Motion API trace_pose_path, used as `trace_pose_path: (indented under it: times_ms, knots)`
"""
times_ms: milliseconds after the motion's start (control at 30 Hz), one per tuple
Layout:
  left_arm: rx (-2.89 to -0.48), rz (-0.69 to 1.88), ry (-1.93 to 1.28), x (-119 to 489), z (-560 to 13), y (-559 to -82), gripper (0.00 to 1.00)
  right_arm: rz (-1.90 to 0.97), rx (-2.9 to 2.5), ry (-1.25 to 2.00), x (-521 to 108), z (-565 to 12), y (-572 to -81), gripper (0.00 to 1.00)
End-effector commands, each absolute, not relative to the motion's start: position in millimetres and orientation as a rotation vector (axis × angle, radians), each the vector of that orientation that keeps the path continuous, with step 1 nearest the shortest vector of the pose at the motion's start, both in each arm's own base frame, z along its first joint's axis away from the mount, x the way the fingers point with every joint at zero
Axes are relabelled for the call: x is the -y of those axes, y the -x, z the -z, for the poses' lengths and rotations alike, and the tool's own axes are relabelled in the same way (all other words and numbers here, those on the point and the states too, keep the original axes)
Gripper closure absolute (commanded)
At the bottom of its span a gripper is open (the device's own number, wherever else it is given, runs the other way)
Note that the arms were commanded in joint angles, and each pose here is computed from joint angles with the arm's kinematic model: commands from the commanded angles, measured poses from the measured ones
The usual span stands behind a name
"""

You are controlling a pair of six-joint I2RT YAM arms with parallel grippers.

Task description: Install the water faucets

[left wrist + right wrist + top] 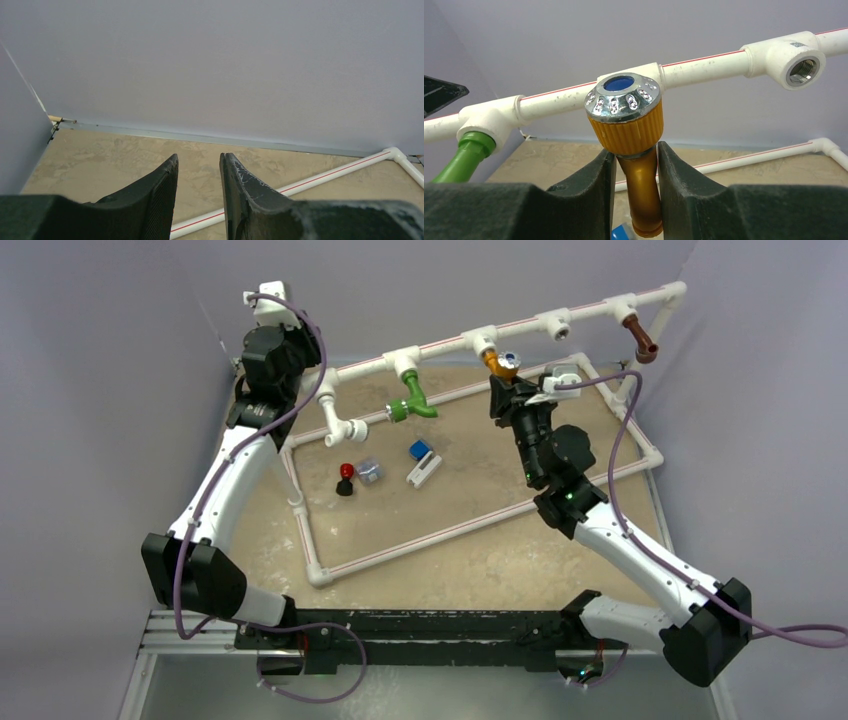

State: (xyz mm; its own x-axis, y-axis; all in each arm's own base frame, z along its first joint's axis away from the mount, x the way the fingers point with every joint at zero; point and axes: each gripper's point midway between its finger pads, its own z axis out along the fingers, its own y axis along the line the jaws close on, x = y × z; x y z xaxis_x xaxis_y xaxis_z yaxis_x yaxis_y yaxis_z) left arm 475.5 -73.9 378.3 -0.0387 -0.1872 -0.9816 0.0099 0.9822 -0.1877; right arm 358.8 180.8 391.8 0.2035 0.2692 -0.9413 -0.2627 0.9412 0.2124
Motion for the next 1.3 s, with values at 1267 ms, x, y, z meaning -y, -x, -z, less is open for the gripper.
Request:
trace_pose_path:
  times_ms: [1267]
  knots:
    - [-2.012, 0.128, 0.065, 85.8, -249.9, -453.7, 0.65, -1.095, -1.181, -0.767, -181.7, -417.9, -355.5, 1.00]
